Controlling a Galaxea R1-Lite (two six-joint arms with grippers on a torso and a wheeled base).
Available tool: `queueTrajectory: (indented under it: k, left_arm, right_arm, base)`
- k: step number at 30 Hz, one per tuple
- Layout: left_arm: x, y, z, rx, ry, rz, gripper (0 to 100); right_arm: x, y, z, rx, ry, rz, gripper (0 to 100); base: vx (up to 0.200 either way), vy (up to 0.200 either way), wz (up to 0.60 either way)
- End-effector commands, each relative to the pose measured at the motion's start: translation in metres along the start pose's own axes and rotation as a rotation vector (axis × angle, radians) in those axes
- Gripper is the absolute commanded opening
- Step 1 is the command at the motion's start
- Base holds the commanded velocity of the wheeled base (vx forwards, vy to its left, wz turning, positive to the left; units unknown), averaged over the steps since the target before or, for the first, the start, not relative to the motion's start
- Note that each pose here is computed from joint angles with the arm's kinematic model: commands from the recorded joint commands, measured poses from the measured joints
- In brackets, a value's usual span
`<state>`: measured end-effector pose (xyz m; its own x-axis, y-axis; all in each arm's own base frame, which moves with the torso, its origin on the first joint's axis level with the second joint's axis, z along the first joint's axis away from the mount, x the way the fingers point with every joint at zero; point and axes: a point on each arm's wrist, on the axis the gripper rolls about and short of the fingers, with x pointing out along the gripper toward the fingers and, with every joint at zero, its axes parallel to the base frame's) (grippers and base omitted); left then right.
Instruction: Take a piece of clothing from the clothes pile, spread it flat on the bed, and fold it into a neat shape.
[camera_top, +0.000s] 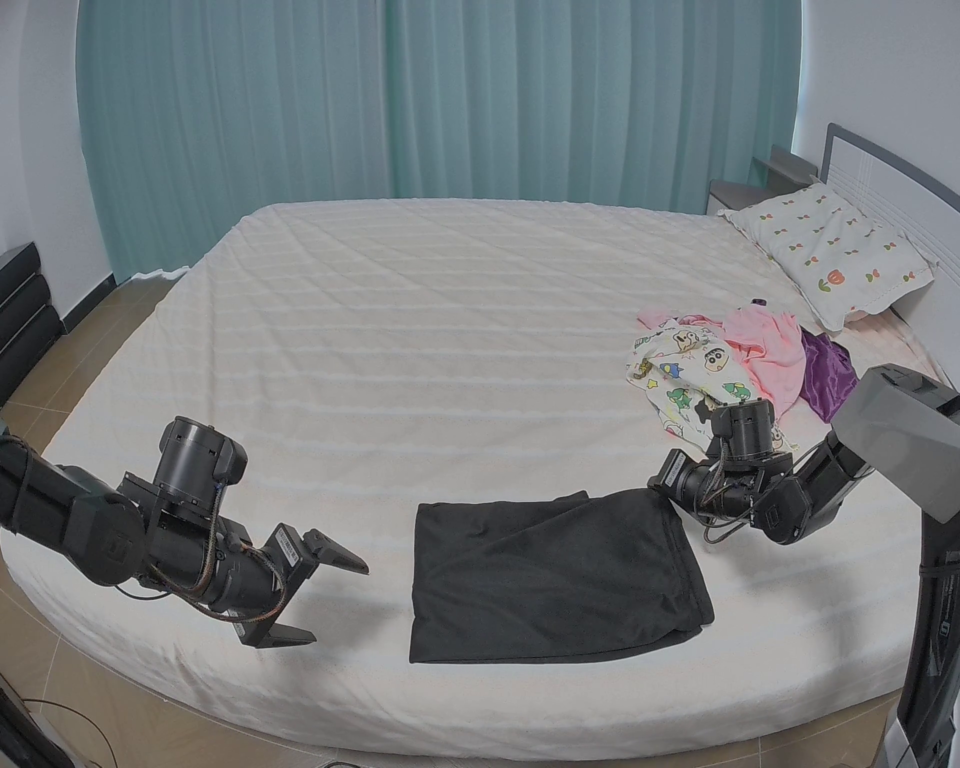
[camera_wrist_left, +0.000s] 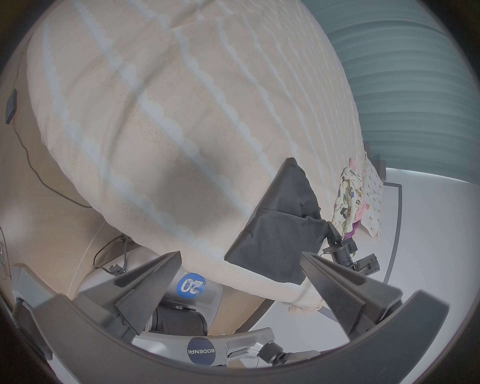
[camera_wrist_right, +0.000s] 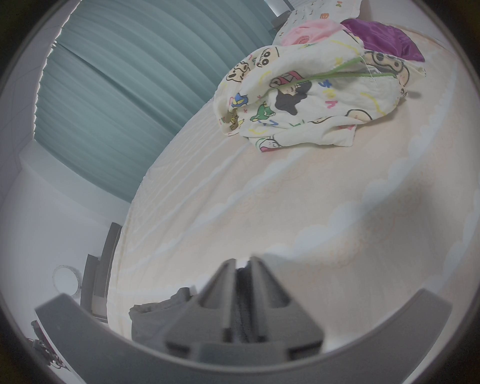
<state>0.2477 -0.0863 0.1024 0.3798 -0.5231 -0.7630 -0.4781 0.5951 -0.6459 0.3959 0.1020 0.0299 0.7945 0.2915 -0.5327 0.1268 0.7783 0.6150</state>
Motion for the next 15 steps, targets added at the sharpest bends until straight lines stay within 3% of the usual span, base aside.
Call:
queueTrajectory:
  k: [1, 7, 15]
  left_arm:
    - [0.0001, 0.0, 0.0, 0.0, -0.001, 0.0, 100]
    - [0.0002, 0.0004, -0.0002, 0.0, 0.0, 0.002, 100]
    - [0.0009, 0.0003, 0.0002, -0.001, 0.0, 0.003, 100]
  right_arm:
    - [0.0046, -0.0099, 0.0022, 0.021, -0.002, -0.021, 0]
    - [0.0003, -0.009, 0.0092, 0.086, -0.028, -0.011, 0]
    - [-0.0005, -0.0102, 0.0076, 0.094, -0.023, -0.015, 0]
  base:
    - [0.0, 0.0, 0.0]
    - [0.0, 0.0, 0.0]
    - [0.0, 0.0, 0.0]
